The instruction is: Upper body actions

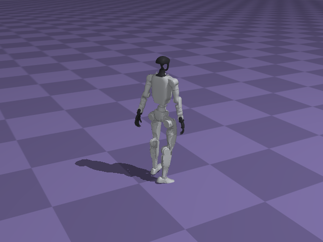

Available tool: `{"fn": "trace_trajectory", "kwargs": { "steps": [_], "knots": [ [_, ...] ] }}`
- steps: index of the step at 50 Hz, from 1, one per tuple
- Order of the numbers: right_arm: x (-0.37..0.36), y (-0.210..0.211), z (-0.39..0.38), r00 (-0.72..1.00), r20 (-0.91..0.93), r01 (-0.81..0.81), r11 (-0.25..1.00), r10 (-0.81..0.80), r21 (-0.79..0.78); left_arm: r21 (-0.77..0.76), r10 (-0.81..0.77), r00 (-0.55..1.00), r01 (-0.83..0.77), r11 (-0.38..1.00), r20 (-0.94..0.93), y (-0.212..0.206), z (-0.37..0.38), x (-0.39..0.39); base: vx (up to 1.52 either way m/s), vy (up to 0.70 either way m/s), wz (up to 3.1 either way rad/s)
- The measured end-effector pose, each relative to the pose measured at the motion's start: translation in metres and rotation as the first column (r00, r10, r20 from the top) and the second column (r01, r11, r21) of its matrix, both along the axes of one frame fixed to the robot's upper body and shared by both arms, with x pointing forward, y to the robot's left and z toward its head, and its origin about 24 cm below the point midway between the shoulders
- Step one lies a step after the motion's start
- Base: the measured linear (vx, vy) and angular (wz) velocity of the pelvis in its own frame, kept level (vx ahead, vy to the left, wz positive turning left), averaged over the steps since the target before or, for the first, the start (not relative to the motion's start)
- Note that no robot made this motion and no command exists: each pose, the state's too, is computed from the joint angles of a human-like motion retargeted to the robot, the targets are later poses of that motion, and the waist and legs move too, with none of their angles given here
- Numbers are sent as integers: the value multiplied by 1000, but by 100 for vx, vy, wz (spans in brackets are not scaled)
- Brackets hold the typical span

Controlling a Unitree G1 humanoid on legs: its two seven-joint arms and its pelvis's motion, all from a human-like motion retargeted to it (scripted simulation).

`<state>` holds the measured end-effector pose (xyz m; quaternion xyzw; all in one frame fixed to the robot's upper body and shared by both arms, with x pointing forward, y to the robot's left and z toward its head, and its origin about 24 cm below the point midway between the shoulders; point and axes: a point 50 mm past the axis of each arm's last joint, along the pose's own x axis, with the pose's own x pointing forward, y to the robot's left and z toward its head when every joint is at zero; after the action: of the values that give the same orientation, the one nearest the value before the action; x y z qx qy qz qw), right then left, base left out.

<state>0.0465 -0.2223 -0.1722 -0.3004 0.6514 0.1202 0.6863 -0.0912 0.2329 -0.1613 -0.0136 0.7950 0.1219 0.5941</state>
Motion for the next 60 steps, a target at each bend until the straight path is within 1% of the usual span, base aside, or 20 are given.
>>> {"fn": "trace_trajectory", "kwargs": {
  "steps": [3, 7, 11, 15, 18, 23, 28, 35, 43, 51, 60],
  "knots": [
    [-13, -6, 1, 998, -35, 58, 998, -59, -31, 23, -48, 997, 46, 999, 53, 12, -2, 22, -13, -17, -111],
    [-32, -11, 2, 983, -82, 161, 985, -165, -54, 91, -146, 976, 133, 987, 161, 27, -4, 60, -11, -9, -74],
    [-52, -8, 2, 971, -140, 189, 980, -196, -57, 120, -211, 952, 188, 975, 222, 28, -5, 85, -4, -4, -22],
    [-64, 2, 0, 966, -174, 188, 982, -190, -25, 90, -210, 947, 193, 977, 245, 17, -8, 93, 0, 0, 0],
    [-64, 13, -3, 970, -174, 178, 984, -172, 19, 45, -162, 956, 156, 987, 246, 3, -12, 87, -3, -6, -22],
    [-48, 26, -6, 986, -138, 104, 991, -91, 90, -34, -88, 968, 98, 995, 233, -17, -15, 70, -7, -10, -52],
    [-29, 34, -8, 996, -87, 6, 991, 5, 131, -42, -113, 980, 121, 992, 165, -23, -14, 49, -14, -14, -68],
    [-16, 41, -8, 996, -68, -44, 986, 56, 159, -46, -129, 988, 134, 990, 87, -23, -11, 28, -15, -12, -79],
    [-23, 34, -7, 994, -99, -39, 991, 52, 131, -48, -106, 990, 111, 993, 92, -27, -11, 29, -13, -4, -58],
    [-41, 25, -6, 988, -155, 21, 996, -8, 82, -25, -146, 972, 154, 988, 183, -24, -15, 56, -6, 1, -20],
    [-55, 27, -5, 979, -201, 43, 995, -25, 86, -10, -160, 957, 168, 986, 243, -21, -16, 76, 0, 0, 0]
  ]
}}
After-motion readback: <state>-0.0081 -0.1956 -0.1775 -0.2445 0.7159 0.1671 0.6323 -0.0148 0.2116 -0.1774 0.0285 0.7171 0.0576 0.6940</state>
